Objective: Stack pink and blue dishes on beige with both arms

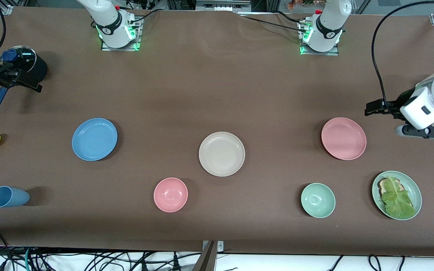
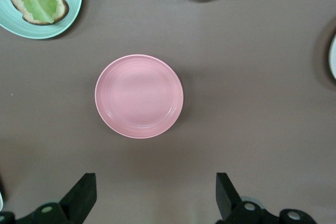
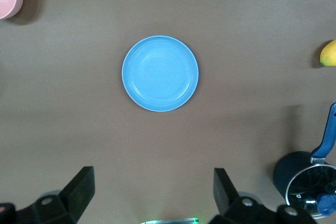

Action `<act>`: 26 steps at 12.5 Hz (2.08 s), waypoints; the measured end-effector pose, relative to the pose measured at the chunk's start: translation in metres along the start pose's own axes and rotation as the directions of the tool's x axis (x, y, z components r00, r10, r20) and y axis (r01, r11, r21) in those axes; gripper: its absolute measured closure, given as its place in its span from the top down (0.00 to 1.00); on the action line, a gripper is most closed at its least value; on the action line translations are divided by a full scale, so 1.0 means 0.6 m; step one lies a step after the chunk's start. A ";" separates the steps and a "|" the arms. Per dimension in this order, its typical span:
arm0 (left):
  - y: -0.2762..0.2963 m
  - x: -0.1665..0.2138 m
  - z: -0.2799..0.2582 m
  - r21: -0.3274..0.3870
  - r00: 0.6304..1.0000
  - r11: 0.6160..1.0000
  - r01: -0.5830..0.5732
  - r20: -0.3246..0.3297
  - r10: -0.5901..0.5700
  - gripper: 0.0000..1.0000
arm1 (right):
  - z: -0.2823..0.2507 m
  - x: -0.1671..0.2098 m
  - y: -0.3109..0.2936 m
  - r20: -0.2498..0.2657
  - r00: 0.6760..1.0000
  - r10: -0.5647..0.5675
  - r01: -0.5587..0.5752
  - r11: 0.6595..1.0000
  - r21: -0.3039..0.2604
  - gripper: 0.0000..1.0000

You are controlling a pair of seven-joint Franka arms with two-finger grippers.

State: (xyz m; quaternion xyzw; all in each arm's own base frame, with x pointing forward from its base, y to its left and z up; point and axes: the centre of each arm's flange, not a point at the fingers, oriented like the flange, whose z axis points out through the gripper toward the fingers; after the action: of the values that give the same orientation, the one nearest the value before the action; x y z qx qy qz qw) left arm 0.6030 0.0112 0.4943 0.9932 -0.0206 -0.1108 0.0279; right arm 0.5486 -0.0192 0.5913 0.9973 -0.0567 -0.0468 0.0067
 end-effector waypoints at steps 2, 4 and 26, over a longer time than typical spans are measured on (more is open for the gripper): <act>-0.045 0.011 0.027 -0.013 0.999 0.999 0.041 0.028 -0.040 1.00 | 0.000 0.000 0.000 0.000 1.000 0.000 0.000 1.000 0.000 1.00; -0.094 0.017 0.049 -0.027 0.996 0.997 0.078 0.044 -0.077 1.00 | 0.000 0.000 0.000 0.000 1.000 0.000 0.000 1.000 0.000 1.00; -0.349 0.082 0.435 -0.349 0.958 0.934 0.076 -0.233 -0.166 0.99 | 0.000 0.000 0.001 0.000 1.000 0.001 -0.001 1.000 0.000 1.00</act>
State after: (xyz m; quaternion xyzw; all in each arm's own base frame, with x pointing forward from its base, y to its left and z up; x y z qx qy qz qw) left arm 0.6003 0.2046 0.2170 0.9790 0.0641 0.0165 0.1928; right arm 0.5486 -0.0198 0.5913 0.9972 -0.0573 -0.0468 0.0067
